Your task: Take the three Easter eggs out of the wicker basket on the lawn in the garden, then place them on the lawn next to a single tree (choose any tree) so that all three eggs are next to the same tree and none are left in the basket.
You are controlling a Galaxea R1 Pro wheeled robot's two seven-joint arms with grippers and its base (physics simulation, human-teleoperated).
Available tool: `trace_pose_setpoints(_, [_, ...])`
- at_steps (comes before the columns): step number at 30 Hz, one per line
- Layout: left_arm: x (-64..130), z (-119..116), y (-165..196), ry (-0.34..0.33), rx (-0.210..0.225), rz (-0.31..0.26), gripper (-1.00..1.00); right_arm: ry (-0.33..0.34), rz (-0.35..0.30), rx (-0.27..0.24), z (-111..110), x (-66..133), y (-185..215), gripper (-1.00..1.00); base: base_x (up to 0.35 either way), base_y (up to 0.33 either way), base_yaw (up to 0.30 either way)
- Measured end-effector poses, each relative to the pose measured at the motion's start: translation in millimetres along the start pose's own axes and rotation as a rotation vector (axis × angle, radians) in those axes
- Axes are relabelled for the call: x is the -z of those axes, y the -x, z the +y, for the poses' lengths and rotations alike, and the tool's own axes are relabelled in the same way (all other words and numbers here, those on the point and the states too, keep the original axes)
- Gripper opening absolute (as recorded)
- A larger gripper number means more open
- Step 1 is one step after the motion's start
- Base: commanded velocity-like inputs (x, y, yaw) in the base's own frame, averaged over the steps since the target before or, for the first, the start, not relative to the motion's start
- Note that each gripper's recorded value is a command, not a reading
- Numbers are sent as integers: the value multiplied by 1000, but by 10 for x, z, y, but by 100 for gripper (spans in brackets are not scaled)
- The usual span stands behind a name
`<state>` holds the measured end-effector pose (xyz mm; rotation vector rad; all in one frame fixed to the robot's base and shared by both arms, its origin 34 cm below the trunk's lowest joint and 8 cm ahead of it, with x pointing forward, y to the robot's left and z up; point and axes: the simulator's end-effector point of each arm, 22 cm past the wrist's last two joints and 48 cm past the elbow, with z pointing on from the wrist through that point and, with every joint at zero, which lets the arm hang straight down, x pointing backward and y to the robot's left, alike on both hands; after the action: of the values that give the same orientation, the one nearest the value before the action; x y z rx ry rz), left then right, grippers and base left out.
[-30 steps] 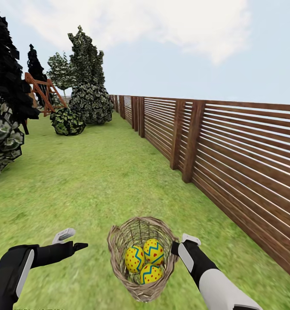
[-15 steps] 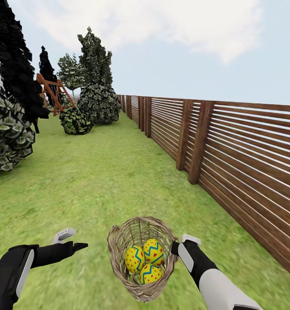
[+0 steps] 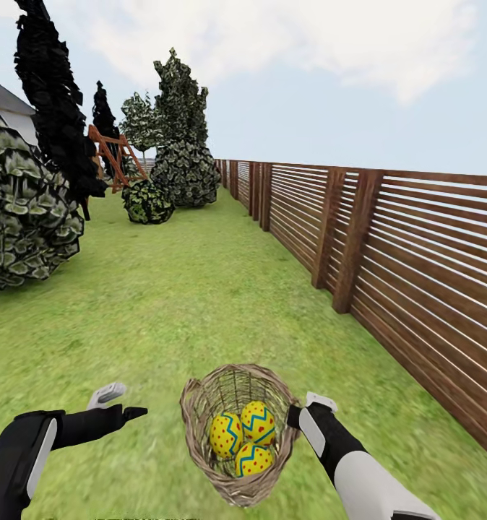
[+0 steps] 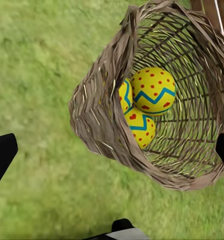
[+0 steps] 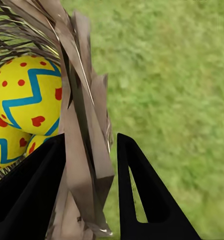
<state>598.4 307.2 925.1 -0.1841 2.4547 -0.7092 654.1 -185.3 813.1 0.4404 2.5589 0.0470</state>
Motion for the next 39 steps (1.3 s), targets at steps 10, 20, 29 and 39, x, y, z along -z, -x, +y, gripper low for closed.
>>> trace_pose_setpoints(10, [1, 0, 1, 0, 0, 0, 100, -1, -1, 4, -2, 0, 1, -100, 0, 0, 171])
trace_pose_setpoints(20, [1, -1, 1, 0, 0, 0, 100, 1, -3, 0, 1, 2, 12, -100, 0, 0, 171])
trace_pose_setpoints(29, [65, -37, 3, 0, 0, 0, 100, -1, 0, 4, -5, 74, 6, -100, 0, 0, 171])
trace_pose_setpoints(39, [133, -75, -1, 0, -1, 1, 100, -2, -2, 4, -12, 153, 11, -100, 0, 0, 171])
